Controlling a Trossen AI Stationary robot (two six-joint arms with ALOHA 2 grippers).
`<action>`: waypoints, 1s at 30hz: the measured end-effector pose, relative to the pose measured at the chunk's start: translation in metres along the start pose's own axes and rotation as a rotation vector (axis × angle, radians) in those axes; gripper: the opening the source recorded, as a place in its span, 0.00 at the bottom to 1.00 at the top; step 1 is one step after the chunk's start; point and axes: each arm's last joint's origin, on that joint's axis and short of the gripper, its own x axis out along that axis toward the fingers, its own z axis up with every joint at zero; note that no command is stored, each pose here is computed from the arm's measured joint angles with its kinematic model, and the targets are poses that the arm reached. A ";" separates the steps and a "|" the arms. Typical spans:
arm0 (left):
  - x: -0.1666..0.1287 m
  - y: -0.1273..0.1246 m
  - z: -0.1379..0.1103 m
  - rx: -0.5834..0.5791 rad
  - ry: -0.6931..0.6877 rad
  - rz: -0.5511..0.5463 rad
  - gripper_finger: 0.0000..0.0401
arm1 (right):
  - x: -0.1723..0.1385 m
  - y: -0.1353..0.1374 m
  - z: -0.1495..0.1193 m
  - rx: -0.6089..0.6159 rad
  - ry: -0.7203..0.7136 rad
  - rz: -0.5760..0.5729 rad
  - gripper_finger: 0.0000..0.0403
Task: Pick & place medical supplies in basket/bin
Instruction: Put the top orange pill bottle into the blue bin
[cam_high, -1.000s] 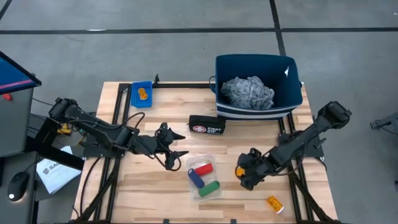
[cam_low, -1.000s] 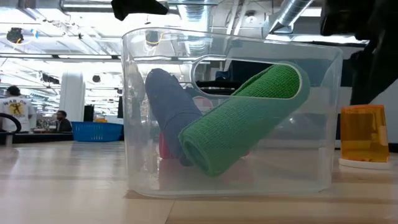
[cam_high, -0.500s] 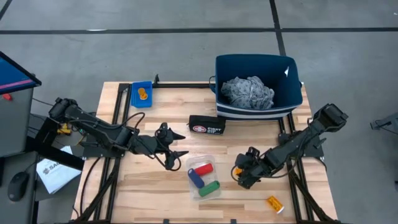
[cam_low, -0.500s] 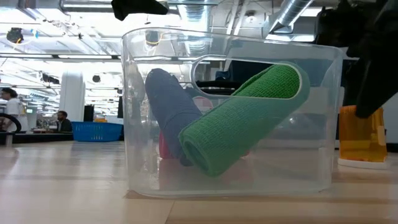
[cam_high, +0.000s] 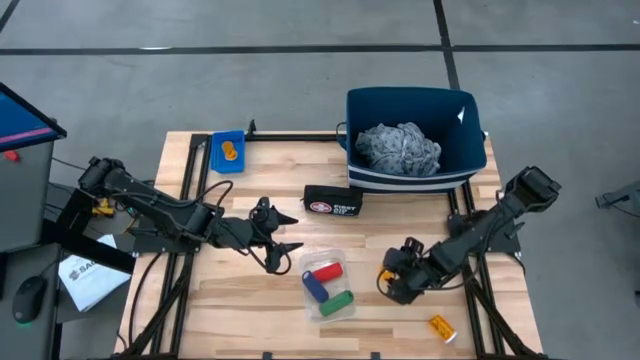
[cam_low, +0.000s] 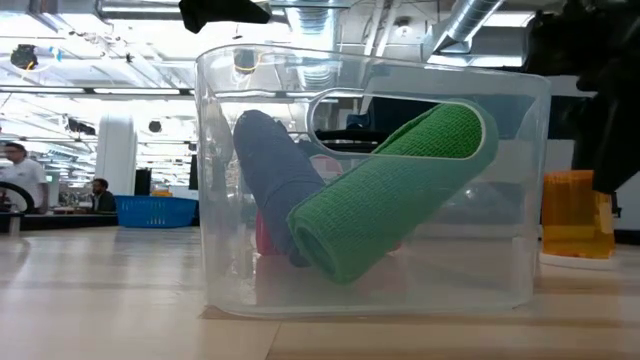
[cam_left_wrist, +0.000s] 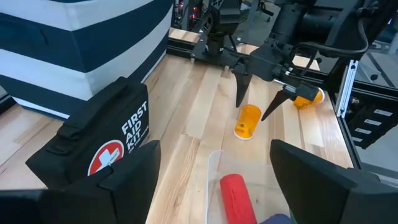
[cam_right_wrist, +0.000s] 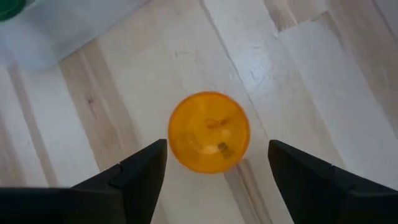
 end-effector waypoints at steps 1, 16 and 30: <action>0.000 0.000 0.000 0.000 0.000 0.000 0.73 | 0.001 -0.001 -0.001 0.008 -0.006 -0.006 0.68; 0.000 0.000 0.000 -0.010 0.000 -0.002 0.73 | 0.024 -0.012 -0.036 0.002 -0.174 -0.037 0.68; 0.000 0.000 0.000 -0.101 0.000 -0.002 0.73 | 0.031 -0.015 -0.038 -0.029 -0.318 -0.035 0.68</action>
